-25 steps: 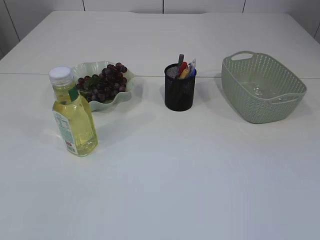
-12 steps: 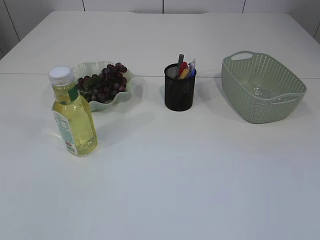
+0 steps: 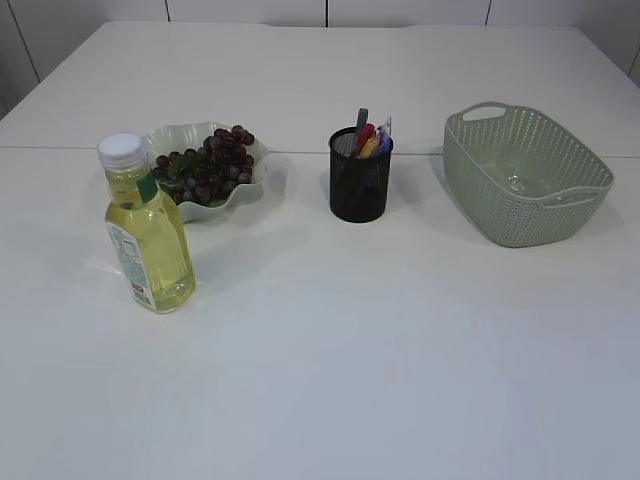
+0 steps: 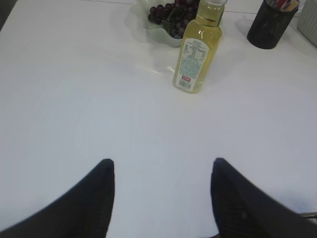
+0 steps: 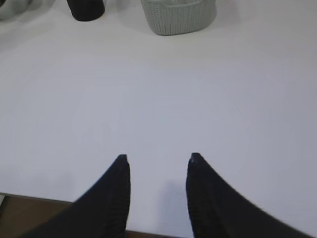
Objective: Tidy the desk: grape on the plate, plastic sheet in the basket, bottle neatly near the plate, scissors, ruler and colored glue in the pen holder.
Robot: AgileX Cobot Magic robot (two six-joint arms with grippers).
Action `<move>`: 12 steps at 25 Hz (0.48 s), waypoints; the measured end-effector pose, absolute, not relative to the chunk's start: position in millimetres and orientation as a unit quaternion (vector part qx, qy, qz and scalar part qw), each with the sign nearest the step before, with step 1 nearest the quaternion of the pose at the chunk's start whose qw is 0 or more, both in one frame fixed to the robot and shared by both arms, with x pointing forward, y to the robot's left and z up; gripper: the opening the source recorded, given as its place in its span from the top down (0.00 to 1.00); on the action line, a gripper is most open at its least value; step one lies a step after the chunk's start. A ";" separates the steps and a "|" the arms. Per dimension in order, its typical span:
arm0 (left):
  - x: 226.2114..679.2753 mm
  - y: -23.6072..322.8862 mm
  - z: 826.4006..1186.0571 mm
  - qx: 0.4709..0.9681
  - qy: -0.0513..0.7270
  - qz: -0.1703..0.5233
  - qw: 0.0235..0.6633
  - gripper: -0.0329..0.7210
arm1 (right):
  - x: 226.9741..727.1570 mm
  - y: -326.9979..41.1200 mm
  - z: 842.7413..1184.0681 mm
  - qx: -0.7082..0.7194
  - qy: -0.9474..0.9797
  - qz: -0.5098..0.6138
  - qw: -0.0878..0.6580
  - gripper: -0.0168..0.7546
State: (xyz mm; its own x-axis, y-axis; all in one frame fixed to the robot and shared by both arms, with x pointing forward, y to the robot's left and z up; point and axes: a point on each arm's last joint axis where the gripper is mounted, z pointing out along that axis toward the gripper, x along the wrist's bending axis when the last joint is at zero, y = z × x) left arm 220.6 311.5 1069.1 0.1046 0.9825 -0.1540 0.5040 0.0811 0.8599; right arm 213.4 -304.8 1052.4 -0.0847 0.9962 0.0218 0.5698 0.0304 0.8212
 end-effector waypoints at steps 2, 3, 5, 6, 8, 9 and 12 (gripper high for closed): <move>222.7 311.0 1065.9 0.616 0.606 0.285 0.414 0.36 | 215.3 -304.7 1048.3 0.606 0.652 0.342 0.303 0.57; 224.2 310.6 1064.1 0.617 0.606 0.285 0.414 0.36 | 215.7 -304.9 1048.0 0.606 0.652 0.341 0.304 0.57; 227.3 309.8 1059.2 0.620 0.606 0.283 0.410 0.36 | 216.9 -305.2 1047.8 0.605 0.650 0.342 0.308 0.57; 229.0 309.3 1057.3 0.621 0.605 0.284 0.410 0.36 | 217.6 -305.4 1047.9 0.604 0.649 0.343 0.311 0.57; 230.7 308.8 1056.2 0.620 0.604 0.286 0.412 0.36 | 218.1 -305.7 1048.6 0.602 0.647 0.345 0.316 0.57; 231.2 308.9 1055.7 0.620 0.603 0.287 0.412 0.36 | 218.4 -305.7 1048.2 0.602 0.647 0.345 0.315 0.57; 231.7 309.4 1056.2 0.621 0.599 0.294 0.411 0.36 | 219.8 -305.6 1048.6 0.600 0.644 0.349 0.320 0.57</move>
